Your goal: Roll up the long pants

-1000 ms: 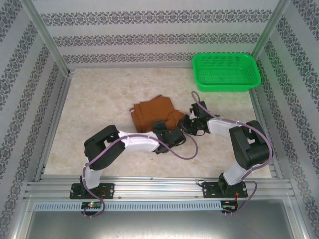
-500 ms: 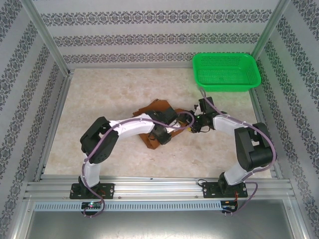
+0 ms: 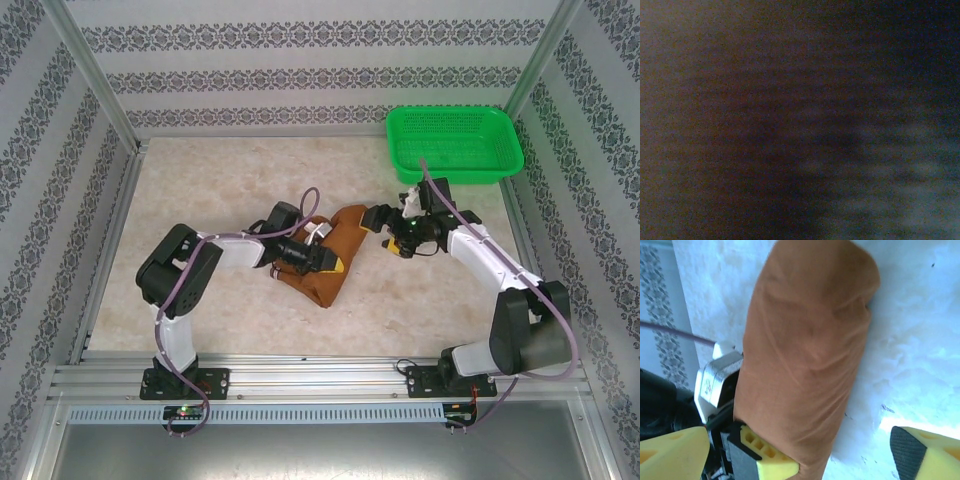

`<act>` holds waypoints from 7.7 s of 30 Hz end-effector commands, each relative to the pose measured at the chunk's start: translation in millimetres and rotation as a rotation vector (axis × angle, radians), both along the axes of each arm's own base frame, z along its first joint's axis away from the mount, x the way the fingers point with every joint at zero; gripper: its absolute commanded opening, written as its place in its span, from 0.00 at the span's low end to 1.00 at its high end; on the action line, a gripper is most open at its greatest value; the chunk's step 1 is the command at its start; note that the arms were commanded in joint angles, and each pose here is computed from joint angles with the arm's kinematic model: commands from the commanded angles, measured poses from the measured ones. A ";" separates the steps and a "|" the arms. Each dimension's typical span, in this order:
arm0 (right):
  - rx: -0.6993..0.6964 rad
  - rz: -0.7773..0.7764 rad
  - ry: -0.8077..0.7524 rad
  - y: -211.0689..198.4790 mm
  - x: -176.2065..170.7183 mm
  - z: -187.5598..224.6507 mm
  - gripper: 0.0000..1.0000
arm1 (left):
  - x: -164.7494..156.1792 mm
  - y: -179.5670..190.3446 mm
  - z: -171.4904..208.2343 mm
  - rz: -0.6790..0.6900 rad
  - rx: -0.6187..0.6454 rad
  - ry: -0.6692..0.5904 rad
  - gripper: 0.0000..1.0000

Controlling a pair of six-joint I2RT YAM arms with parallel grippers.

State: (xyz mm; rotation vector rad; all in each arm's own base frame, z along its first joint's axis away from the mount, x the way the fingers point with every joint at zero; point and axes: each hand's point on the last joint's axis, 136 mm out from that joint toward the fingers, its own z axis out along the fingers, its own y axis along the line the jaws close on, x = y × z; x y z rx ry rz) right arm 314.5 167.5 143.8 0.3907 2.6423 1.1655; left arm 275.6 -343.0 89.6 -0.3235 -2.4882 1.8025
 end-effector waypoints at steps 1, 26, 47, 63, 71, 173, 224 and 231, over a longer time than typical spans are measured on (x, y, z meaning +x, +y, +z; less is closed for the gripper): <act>-0.038 0.067 0.024 7.3 -6.1 -11.4 0.98 | -8.3 -5.7 10.1 0.003 -0.156 0.095 0.00; -0.101 0.259 0.224 90.5 42.6 -149.7 0.77 | -60.2 8.6 -65.4 -0.031 -0.157 0.152 0.00; -0.133 -0.058 0.353 33.5 -52.0 -172.6 0.00 | 15.8 95.7 58.4 0.213 1.064 -1.168 1.00; -0.121 -0.064 0.341 40.1 -64.3 -170.5 0.00 | -51.2 18.4 -28.1 -0.483 1.505 -1.551 1.00; -0.058 -0.063 0.385 42.1 -73.2 -184.5 0.00 | -32.7 54.3 -35.4 -0.433 1.698 -1.526 1.00; -0.160 -0.129 0.001 -4.4 99.0 67.8 0.00 | 137.0 170.8 89.4 0.506 0.108 -0.222 0.43; -0.441 -0.910 -0.026 -292.9 205.1 73.0 0.90 | 165.3 154.1 10.4 0.499 0.338 -0.143 0.46; -0.536 -0.599 -0.371 -203.1 158.2 141.2 0.90 | 175.3 227.0 47.7 0.745 0.701 -0.447 0.50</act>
